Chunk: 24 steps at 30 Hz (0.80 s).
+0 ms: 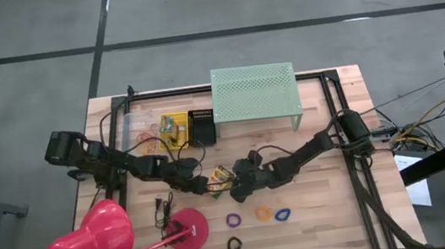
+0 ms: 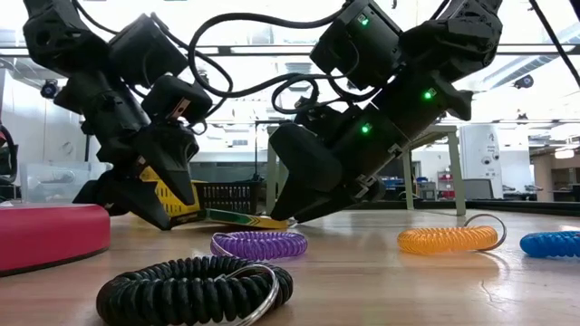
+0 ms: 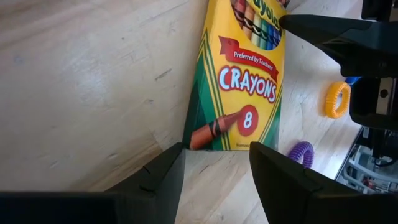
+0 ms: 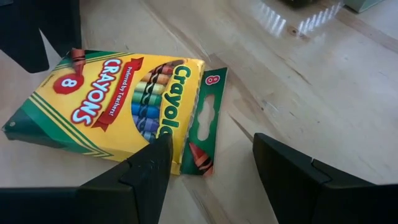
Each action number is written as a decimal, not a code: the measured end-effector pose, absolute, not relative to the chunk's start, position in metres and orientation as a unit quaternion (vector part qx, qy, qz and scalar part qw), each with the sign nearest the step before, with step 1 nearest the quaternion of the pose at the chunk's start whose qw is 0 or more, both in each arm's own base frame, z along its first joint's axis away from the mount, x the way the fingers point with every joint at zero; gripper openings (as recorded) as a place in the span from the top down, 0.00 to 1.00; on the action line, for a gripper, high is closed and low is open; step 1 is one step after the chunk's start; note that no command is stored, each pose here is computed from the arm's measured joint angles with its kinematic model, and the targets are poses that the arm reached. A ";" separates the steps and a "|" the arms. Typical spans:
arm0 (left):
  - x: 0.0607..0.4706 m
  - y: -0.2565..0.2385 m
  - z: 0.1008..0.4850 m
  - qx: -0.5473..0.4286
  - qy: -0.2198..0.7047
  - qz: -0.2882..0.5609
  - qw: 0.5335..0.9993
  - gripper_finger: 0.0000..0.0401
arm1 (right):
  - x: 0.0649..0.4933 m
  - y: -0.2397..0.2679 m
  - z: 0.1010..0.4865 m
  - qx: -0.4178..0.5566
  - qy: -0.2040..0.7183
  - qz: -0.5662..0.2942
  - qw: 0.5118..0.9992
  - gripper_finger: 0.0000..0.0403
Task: Pick & Place Office Desk Supplies
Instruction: Put the crayon into the yellow bin
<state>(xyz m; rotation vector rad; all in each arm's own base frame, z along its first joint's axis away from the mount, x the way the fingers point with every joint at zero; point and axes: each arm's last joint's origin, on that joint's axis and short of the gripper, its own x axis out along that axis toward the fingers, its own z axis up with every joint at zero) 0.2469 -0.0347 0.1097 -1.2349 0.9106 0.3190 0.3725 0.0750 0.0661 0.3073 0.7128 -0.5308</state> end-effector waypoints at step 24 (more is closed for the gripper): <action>0.248 -0.035 0.112 -0.562 0.398 0.138 0.712 0.60 | 0.372 0.075 0.066 0.145 0.348 -0.253 0.891 0.44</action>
